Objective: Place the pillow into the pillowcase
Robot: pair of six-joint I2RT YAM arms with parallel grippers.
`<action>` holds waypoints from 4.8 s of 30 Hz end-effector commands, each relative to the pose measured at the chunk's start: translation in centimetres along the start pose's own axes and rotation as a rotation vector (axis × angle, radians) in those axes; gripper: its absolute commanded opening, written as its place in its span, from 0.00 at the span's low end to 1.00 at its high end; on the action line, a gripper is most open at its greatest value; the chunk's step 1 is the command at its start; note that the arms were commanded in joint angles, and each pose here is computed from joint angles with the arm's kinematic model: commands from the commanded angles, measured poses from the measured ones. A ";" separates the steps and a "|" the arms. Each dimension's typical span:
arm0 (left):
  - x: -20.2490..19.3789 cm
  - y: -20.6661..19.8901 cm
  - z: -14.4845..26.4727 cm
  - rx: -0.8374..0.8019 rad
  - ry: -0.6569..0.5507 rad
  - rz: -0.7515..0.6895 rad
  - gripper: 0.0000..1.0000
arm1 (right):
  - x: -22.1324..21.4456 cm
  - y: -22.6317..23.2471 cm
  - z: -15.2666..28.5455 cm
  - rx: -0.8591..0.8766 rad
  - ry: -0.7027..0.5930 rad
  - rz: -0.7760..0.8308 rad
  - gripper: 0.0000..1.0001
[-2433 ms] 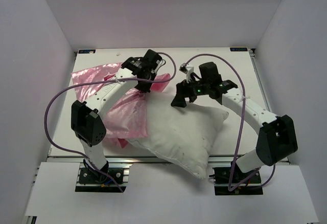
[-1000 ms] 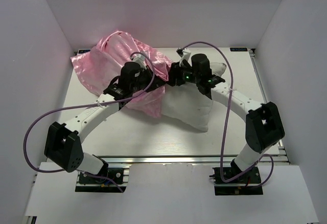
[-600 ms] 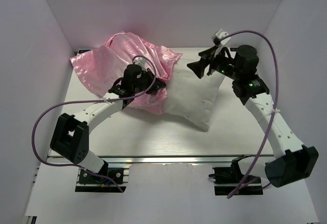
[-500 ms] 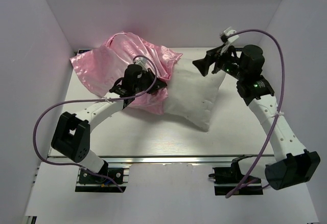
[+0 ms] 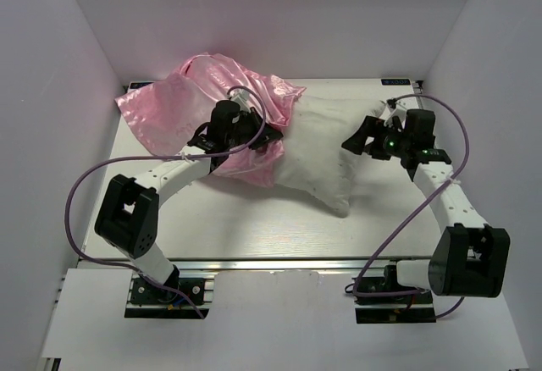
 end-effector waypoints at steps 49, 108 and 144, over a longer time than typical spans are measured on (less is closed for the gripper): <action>7.7 -19.2 14.2 -0.488 -0.356 0.159 0.00 | 16.4 38.7 4.9 0.865 -0.613 0.990 0.00; -4.2 8.5 25.5 0.326 -0.756 0.867 0.00 | 10.5 22.5 -16.1 0.270 -0.231 0.995 0.78; -4.2 8.4 25.3 0.315 -0.750 0.856 0.00 | 9.0 20.5 -16.5 0.305 -0.140 1.037 0.63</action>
Point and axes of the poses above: each gripper's point midway between its finger pads, its own z axis back along the fingers, its own y axis along the line the jaws close on, x = y × z, the point moved 5 cm from there along z, back along the fingers, and after that the axes turned 6 degrees about z, right-handed, at the moved point
